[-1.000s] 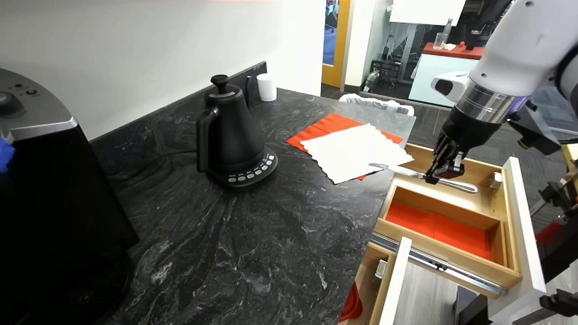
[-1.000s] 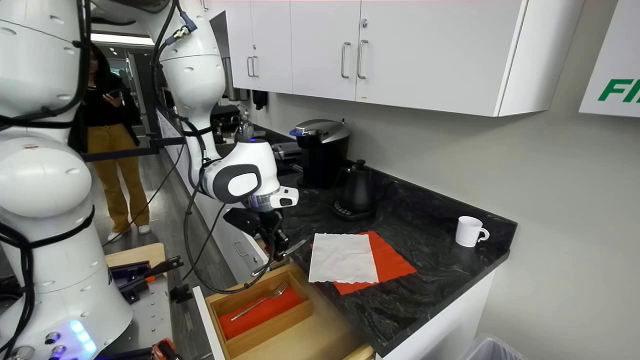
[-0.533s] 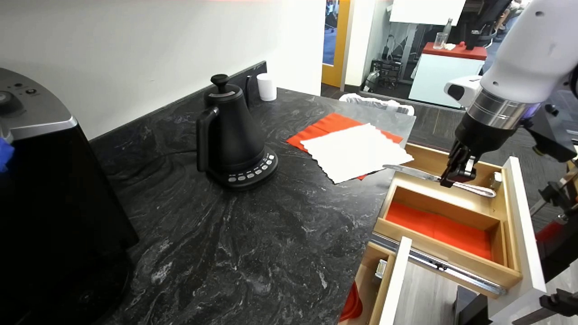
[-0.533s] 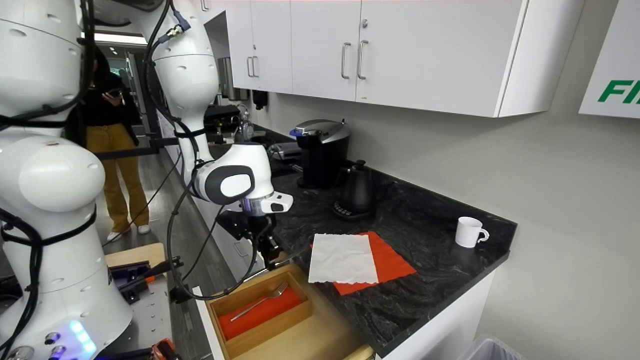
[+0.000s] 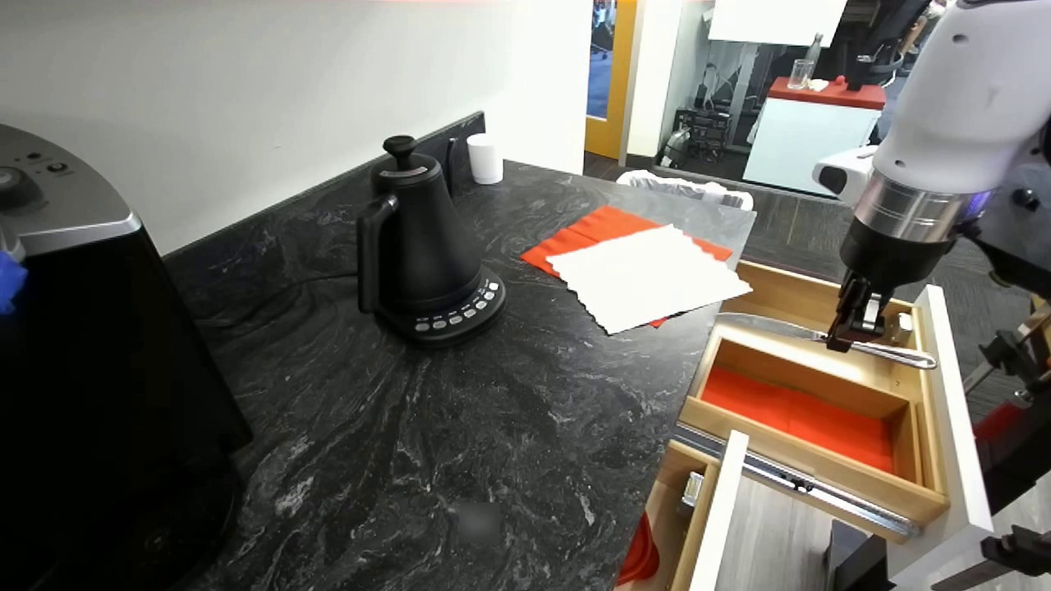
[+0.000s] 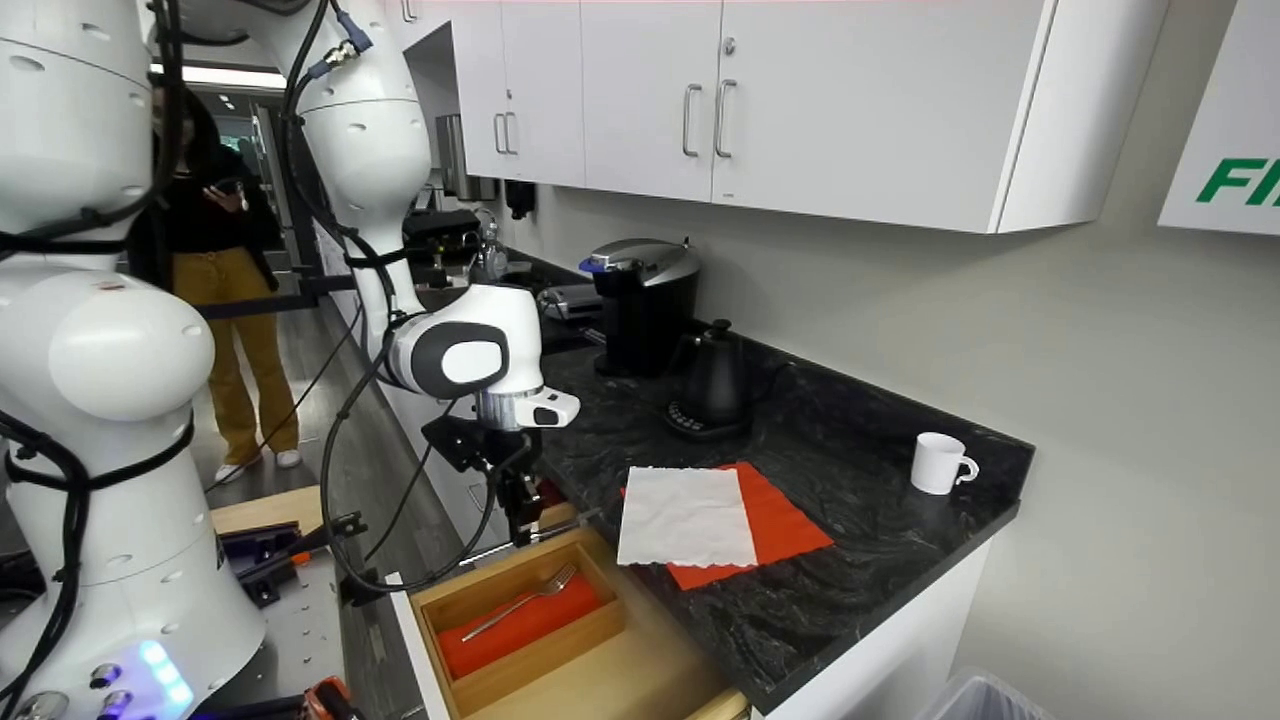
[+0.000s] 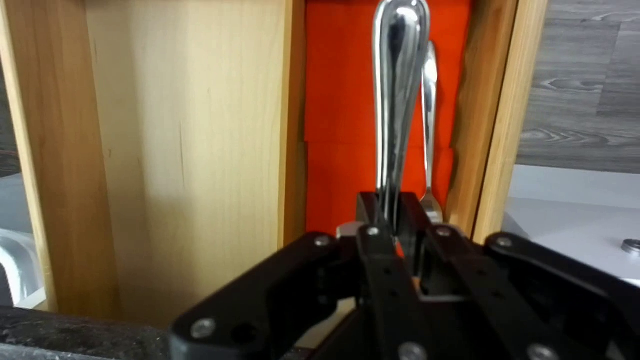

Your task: Put the fork and knife in the left segment of the open drawer

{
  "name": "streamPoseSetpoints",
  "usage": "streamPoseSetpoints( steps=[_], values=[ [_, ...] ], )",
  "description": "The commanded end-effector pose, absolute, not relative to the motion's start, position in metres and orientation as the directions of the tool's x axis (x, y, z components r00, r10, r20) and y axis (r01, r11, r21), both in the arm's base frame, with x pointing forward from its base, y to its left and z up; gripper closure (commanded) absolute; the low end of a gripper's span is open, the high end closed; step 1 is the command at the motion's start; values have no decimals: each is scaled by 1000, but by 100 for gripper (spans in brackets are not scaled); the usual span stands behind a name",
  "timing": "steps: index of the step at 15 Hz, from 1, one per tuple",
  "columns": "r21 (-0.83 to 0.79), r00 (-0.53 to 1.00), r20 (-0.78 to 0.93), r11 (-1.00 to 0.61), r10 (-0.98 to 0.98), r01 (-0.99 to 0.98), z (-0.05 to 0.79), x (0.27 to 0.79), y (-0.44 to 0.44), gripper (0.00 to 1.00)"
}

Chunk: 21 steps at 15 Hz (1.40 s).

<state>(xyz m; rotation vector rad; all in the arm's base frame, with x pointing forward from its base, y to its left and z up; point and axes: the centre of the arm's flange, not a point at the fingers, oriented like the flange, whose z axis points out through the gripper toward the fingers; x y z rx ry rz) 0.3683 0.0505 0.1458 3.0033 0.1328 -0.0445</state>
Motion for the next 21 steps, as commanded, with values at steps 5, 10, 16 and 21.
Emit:
streamPoseSetpoints(
  steps=[5,10,16,21],
  values=[
    [83,990,-132,-994,54,66,178,347,46,97],
    [55,985,-165,-997,51,60,177,349,43,61],
    [4,985,-120,-992,123,124,173,359,61,24],
    [19,983,-138,-992,120,124,163,361,68,17]
  ],
)
